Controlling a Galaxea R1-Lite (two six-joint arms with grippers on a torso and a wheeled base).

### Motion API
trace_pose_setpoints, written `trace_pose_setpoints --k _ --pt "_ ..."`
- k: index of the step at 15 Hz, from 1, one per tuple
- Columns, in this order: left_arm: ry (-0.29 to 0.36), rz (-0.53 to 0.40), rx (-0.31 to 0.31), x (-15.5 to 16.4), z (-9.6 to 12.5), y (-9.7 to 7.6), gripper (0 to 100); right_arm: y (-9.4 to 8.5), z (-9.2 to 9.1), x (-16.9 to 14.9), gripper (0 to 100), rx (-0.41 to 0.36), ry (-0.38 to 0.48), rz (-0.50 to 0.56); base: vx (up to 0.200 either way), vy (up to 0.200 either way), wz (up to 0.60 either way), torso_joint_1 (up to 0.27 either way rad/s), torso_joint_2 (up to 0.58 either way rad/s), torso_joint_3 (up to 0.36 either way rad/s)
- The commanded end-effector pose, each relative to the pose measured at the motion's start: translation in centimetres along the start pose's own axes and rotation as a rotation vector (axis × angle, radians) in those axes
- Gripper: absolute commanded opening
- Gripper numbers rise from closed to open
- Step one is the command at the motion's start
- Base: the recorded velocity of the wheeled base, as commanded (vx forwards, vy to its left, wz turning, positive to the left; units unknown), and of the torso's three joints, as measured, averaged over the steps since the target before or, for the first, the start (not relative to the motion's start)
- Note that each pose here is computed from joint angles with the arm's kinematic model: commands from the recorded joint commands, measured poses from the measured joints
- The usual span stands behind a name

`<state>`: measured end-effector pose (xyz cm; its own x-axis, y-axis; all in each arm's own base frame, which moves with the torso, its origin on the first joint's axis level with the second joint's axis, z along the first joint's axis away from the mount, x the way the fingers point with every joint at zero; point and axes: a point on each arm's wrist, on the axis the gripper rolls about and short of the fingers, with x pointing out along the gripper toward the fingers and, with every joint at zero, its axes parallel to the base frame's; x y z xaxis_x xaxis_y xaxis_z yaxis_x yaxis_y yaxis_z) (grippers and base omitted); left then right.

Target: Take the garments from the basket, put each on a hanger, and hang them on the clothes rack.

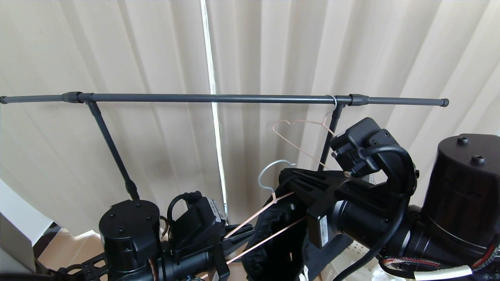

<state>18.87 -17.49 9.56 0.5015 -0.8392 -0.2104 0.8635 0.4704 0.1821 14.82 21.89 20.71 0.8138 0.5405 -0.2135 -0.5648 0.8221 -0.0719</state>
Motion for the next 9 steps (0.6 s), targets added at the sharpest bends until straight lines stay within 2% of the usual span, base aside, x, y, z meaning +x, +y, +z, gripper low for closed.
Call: trace_pose_setpoints --k 1,3,7,9 --pt "0.006 -0.001 -0.002 -0.2 -0.2 -0.1 0 -0.2 0.0 0.1 100 -0.001 0.004 -0.009 0.000 0.000 0.00 0.000 0.00 0.000" --pt "-0.004 0.001 0.001 -0.4 -0.2 -0.2 0 -1.2 0.2 0.4 100 0.008 -0.001 -0.051 0.000 0.000 0.00 0.000 0.00 0.000" --pt "-0.022 0.010 0.005 -0.7 -0.2 -0.2 0 -1.5 0.2 0.5 100 0.011 -0.005 -0.064 0.000 0.000 0.00 0.000 0.00 0.000" --pt "-0.038 0.019 -0.017 -0.9 -0.1 0.0 0 -1.5 0.2 0.5 100 0.011 -0.003 -0.064 0.000 0.000 0.00 0.000 0.00 0.000"
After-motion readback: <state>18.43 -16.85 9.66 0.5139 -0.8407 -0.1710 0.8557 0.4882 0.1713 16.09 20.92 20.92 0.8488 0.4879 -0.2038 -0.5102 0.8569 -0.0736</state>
